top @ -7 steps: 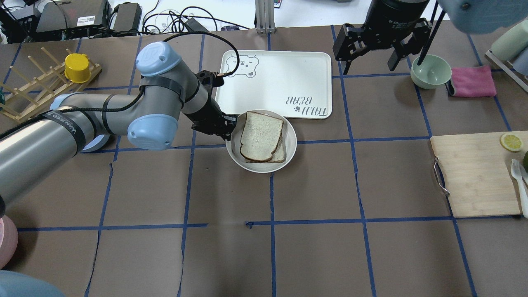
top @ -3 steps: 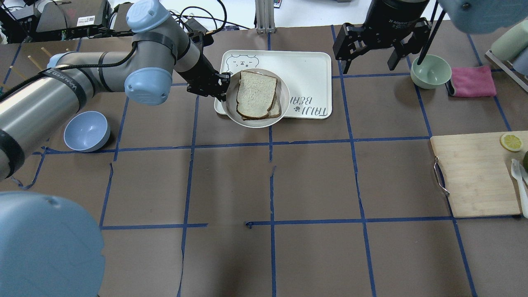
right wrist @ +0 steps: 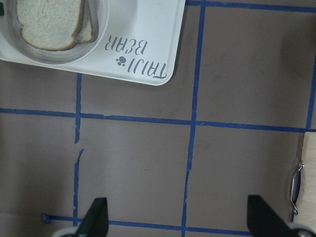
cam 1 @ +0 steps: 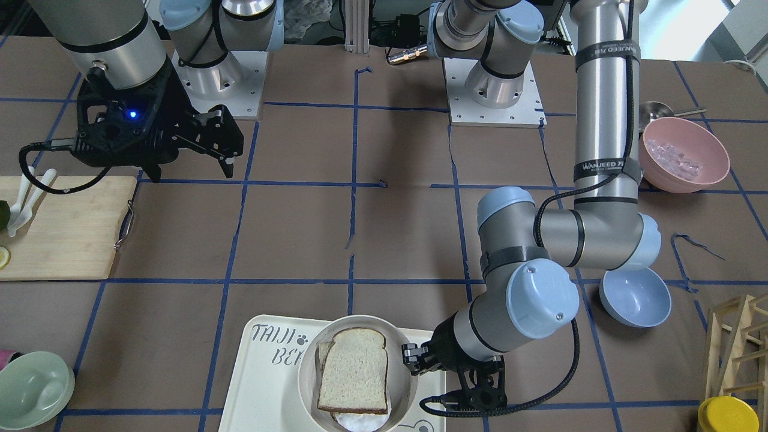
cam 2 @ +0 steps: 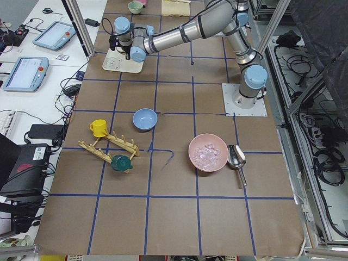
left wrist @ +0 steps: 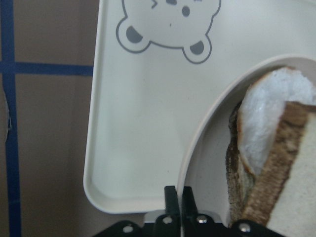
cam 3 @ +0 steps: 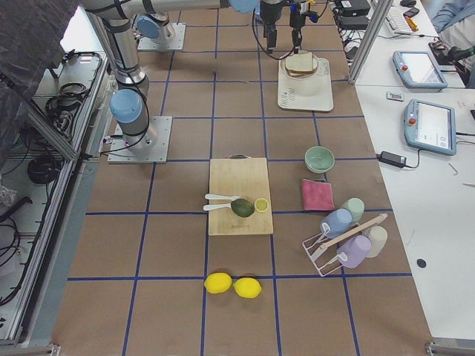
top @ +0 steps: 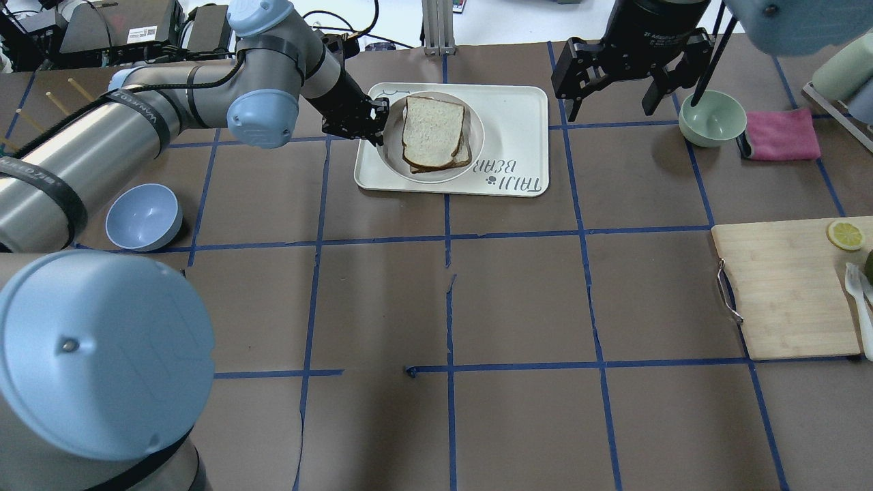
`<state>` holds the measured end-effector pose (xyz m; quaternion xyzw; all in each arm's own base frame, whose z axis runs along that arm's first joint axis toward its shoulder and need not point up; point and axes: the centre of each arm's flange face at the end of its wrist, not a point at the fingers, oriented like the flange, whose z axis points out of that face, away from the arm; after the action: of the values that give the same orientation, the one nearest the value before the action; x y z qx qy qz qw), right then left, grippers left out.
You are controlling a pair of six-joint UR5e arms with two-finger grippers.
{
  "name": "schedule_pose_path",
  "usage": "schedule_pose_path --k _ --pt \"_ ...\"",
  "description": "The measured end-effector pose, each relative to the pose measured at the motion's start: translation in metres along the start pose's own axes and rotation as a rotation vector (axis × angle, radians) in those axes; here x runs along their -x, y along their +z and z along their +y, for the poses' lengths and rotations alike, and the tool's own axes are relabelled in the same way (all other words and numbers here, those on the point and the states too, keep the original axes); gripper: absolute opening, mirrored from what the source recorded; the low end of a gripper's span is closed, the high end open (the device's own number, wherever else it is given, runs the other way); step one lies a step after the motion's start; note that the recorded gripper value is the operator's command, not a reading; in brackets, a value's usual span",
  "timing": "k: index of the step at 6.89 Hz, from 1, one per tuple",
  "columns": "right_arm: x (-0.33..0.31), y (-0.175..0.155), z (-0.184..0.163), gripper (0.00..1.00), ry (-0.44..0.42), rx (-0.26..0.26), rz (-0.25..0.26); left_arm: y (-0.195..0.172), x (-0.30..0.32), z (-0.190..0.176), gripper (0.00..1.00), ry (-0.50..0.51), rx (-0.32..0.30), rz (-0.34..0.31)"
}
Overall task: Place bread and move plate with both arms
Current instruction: 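Slide the plate with the left gripper onto the bear-printed tray, then open the left gripper and lift it away from the plate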
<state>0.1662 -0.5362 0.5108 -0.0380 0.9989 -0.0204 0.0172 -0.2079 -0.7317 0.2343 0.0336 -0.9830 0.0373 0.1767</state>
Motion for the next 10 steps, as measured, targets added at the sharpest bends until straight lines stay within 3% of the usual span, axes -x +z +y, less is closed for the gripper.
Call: schedule_pose_path --k 1,2,3,6,8,10 --pt "0.000 0.000 0.000 1.00 0.000 -0.004 0.001 0.015 0.001 -0.011 0.00 -0.006 0.003 0.024" --pt "0.000 -0.001 -0.001 1.00 0.000 -0.007 0.000 0.026 0.002 -0.018 0.85 -0.007 0.001 0.042" --pt "0.000 -0.001 -0.001 1.00 0.000 -0.008 0.000 0.034 0.003 -0.020 1.00 -0.007 0.001 0.052" --pt "0.000 -0.001 -0.001 1.00 0.000 -0.009 -0.001 0.019 -0.004 -0.018 1.00 -0.011 -0.003 0.055" --pt "0.000 0.000 -0.001 1.00 0.000 -0.008 -0.002 -0.022 -0.003 -0.010 1.00 -0.022 0.017 0.005" --pt "0.000 0.000 -0.001 1.00 0.000 -0.007 -0.003 -0.088 0.020 0.003 1.00 -0.061 0.058 -0.072"
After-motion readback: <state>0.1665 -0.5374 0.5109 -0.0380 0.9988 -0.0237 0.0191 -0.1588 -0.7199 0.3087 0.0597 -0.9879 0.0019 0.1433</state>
